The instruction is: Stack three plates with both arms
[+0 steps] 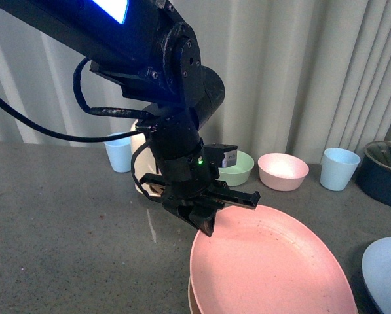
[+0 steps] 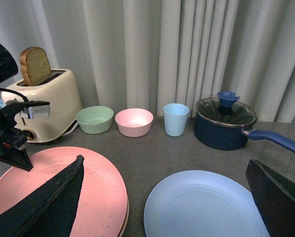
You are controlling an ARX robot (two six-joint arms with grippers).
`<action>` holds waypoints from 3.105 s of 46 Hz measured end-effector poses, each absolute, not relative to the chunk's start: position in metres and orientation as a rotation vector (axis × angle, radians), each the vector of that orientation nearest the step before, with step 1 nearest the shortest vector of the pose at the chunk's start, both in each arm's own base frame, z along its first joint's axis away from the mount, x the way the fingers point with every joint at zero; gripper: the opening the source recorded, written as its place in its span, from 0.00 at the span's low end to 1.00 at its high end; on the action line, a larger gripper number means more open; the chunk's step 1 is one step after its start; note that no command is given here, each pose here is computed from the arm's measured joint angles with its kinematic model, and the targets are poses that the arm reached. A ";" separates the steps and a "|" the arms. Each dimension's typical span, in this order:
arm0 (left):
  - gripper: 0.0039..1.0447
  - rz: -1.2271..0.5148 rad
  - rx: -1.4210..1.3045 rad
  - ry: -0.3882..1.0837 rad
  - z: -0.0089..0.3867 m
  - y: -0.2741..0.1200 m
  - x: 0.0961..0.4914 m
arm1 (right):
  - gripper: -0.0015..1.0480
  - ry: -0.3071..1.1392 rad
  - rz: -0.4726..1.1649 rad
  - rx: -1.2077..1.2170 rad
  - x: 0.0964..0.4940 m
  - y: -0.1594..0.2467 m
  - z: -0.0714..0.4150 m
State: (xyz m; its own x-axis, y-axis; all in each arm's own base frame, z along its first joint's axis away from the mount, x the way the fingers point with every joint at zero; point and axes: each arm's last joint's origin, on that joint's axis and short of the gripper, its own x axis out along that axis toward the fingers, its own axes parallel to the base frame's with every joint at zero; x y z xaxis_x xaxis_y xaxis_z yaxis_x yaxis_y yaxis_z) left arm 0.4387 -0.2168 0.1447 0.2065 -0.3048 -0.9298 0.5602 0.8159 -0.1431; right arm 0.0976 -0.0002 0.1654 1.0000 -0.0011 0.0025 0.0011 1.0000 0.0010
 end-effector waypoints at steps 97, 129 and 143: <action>0.03 -0.003 0.006 0.005 0.217 -0.018 0.172 | 0.93 -0.002 -0.001 0.001 0.098 0.000 0.165; 0.03 -0.002 0.001 0.003 0.177 0.000 0.127 | 0.93 -0.002 -0.001 0.001 0.098 0.000 0.165; 0.03 -0.002 -0.001 -0.031 0.176 0.000 0.116 | 0.93 -0.002 -0.001 0.001 0.098 0.000 0.165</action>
